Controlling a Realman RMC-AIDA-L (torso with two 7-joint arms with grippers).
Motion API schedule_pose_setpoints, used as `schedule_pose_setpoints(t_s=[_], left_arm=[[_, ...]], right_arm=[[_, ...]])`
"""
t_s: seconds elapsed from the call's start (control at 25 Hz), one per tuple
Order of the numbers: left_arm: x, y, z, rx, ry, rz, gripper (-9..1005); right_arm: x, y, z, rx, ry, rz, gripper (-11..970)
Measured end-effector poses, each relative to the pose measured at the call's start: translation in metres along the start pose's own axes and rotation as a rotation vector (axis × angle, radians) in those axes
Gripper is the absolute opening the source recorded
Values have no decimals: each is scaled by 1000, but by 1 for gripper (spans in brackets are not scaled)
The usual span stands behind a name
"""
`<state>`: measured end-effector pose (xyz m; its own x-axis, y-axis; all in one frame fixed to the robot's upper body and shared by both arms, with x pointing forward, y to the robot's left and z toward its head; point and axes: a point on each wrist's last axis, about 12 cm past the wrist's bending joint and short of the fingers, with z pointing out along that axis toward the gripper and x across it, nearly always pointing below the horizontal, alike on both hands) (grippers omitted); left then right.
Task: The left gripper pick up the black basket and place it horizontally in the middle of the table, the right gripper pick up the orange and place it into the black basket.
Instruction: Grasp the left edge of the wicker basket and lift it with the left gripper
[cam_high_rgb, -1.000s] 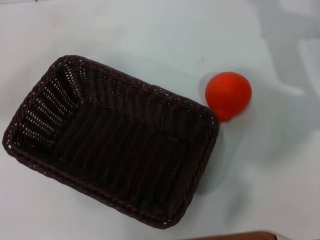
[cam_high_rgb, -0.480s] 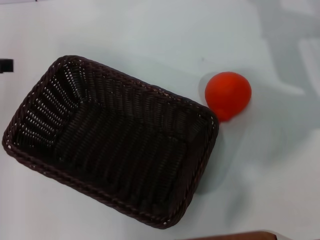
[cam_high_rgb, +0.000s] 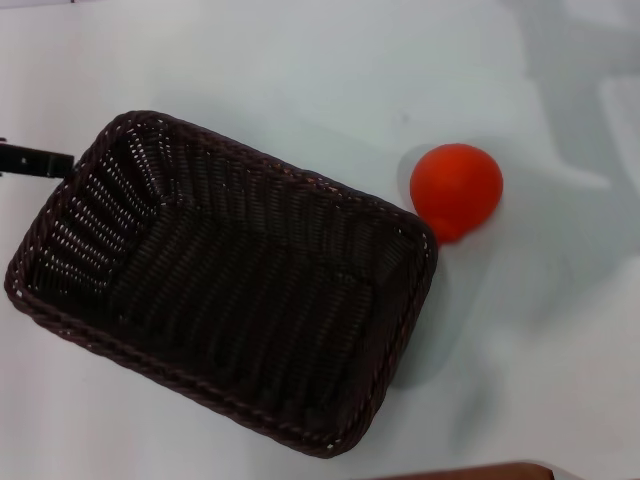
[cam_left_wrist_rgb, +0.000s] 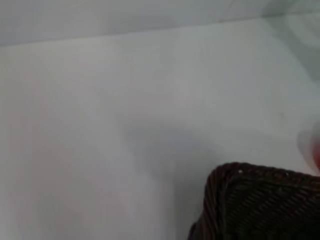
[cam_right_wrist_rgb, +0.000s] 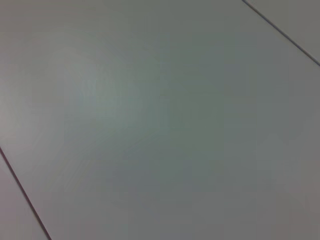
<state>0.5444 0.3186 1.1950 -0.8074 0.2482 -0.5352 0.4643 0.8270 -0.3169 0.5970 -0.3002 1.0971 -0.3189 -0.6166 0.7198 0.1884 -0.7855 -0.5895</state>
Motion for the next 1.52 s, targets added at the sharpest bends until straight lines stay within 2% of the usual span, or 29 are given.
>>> schedule_pose_setpoints(t_s=[0.2,0.44,1.0,1.52], left_arm=[[1,-4,11,15,54,13,736],[1,-5,22,-39,116,11,735],[0,-12,50,-12,194,39,726],[2,-9,48,-11,189,-1,303]], right_arm=[[1,-1,2,4,4,-2,921],[0,-3,4,9,4,0,920],[0,-4,5,13,3,2,918],[-3,-2,3,0,-10,4,916]])
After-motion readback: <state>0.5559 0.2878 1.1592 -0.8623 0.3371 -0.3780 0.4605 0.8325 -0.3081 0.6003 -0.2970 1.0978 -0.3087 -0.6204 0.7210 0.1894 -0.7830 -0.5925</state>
